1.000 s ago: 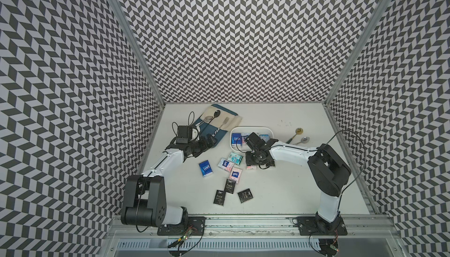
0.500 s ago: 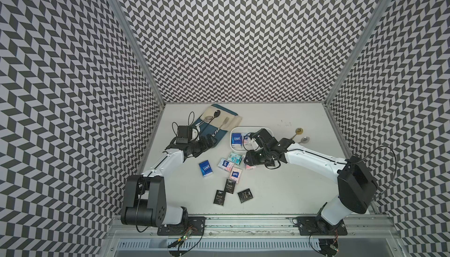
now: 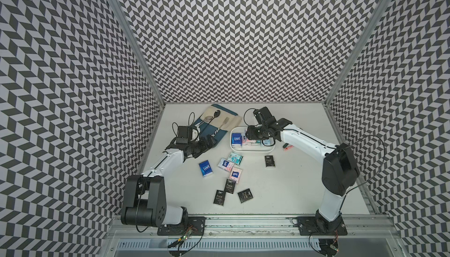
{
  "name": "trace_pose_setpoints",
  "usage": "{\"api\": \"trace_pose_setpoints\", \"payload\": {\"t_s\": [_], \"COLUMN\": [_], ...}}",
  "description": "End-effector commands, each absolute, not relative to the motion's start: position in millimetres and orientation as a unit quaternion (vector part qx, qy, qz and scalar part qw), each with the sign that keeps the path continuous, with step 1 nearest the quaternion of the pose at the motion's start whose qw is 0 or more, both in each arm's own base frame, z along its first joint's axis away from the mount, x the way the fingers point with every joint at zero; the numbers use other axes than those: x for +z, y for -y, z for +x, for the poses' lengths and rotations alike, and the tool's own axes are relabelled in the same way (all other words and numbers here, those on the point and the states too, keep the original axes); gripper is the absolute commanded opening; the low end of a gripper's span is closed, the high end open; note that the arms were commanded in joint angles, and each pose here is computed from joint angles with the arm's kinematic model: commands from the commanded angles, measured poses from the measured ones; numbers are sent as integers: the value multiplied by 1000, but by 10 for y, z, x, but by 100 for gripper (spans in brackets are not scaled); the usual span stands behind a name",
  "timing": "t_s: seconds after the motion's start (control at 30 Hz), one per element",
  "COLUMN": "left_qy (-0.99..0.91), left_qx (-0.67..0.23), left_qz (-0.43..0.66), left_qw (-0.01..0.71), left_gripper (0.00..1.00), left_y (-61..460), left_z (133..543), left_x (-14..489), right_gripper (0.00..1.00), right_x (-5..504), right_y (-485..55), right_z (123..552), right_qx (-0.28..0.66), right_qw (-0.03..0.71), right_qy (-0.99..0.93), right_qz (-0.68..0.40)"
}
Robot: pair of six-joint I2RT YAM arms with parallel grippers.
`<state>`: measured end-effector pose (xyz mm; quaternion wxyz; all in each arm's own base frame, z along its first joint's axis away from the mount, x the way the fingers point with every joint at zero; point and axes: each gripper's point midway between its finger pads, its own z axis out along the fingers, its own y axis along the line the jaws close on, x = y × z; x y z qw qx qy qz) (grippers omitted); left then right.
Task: Put the pocket tissues into the storage box
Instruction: Place the pocket tissues in the storage box.
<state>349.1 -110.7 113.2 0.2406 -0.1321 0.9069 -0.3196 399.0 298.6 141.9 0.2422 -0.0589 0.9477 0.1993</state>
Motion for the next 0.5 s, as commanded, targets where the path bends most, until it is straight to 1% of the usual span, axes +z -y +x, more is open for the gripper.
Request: {"api": "trace_pose_setpoints", "payload": {"t_s": [0.0,0.33,0.47], "left_qy": [-911,-920,-920], "left_qx": [-306,-279,-277], "left_qz": [-127,-124,-127], "left_qw": [245,247,246], "left_gripper": [100,100,100], "left_y": [1050,948,918], "left_z": [3421,3334,3311], "left_x": [1134,1078,1073], "right_gripper": [47,48,50], "right_x": [1290,997,902], "right_y": [-2968,-3094,-3141], "right_z": [4156,4273,4309], "right_qx": [163,158,160], "right_qw": [250,224,215], "right_qy": [-952,-959,-961], "right_qz": [-67,-72,-70]}}
